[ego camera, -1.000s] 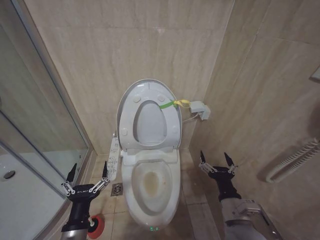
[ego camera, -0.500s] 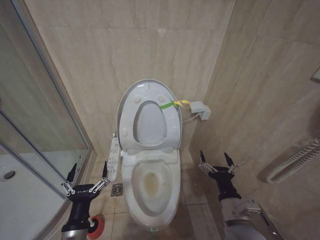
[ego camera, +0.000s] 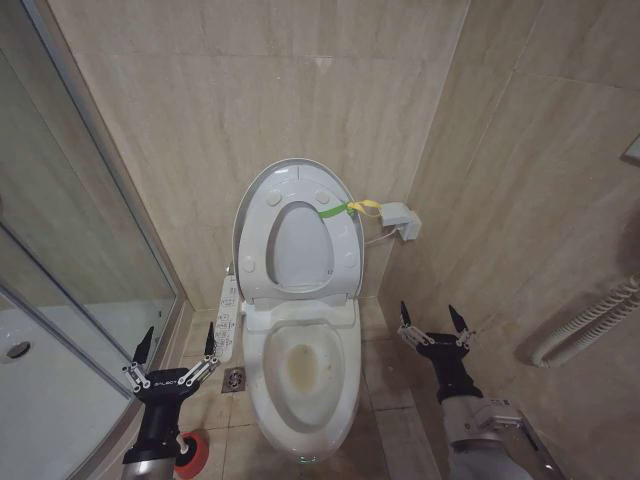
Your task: Open the toilet lid, clean the toilet bowl with a toilet brush, close the toilet lid, and flush.
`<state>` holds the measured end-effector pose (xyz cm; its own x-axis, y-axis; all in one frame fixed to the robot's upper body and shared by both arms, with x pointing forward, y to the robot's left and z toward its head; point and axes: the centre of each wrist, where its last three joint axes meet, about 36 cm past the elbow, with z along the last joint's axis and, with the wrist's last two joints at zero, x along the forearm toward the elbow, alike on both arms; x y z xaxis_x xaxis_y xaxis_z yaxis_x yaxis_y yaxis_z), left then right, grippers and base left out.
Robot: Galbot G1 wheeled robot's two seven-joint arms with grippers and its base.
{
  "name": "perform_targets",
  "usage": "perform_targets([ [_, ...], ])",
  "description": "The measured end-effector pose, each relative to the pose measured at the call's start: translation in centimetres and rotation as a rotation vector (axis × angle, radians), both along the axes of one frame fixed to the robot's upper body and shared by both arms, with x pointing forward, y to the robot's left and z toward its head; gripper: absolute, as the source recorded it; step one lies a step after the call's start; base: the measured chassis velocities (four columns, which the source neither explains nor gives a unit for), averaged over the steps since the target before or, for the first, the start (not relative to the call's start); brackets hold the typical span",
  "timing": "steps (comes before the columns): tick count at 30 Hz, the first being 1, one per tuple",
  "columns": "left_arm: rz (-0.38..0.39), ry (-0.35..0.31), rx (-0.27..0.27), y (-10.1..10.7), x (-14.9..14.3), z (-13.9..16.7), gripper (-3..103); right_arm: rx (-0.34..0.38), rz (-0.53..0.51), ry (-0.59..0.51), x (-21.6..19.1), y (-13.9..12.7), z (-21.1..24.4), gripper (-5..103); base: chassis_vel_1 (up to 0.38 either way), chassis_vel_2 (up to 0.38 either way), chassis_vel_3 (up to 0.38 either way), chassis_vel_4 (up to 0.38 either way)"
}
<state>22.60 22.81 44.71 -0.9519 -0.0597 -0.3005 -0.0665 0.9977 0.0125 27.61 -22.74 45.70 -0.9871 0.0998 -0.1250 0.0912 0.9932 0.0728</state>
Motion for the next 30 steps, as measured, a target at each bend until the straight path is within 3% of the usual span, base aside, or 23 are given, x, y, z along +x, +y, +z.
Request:
perform_targets([
  [21, 0.0, 0.0, 0.0, 0.0, 0.0, 0.0, 100, -0.007, 0.003, 0.008, 0.1, -0.2, -0.1, 100, 0.0, 0.0, 0.0, 0.0],
  [23, 0.0, 0.0, 0.0, 0.0, 0.0, 0.0, 100, -0.022, 0.016, 0.04, 0.3, -0.9, -0.6, 100, 0.0, 0.0, 0.0, 0.0],
  [26, 0.0, 0.0, 0.0, 0.0, 0.0, 0.0, 100, -0.098, 0.067, 0.245, 1.6, -5.9, -3.0, 100, 0.0, 0.0, 0.0, 0.0],
  [27, 0.0, 0.0, 0.0, 0.0, 0.0, 0.0, 100, -0.098, 0.067, 0.245, 1.6, -5.9, -3.0, 100, 0.0, 0.0, 0.0, 0.0],
  [28, 0.0, 0.0, 0.0, 0.0, 0.0, 0.0, 100, -0.117, 0.073, 0.304, 2.0, -7.7, -3.5, 100, 0.0, 0.0, 0.0, 0.0],
  [30, 0.0, 0.0, 0.0, 0.0, 0.0, 0.0, 100, -0.099, 0.116, 0.262, 2.6, -8.6, -3.5, 100, 0.0, 0.0, 0.0, 0.0],
])
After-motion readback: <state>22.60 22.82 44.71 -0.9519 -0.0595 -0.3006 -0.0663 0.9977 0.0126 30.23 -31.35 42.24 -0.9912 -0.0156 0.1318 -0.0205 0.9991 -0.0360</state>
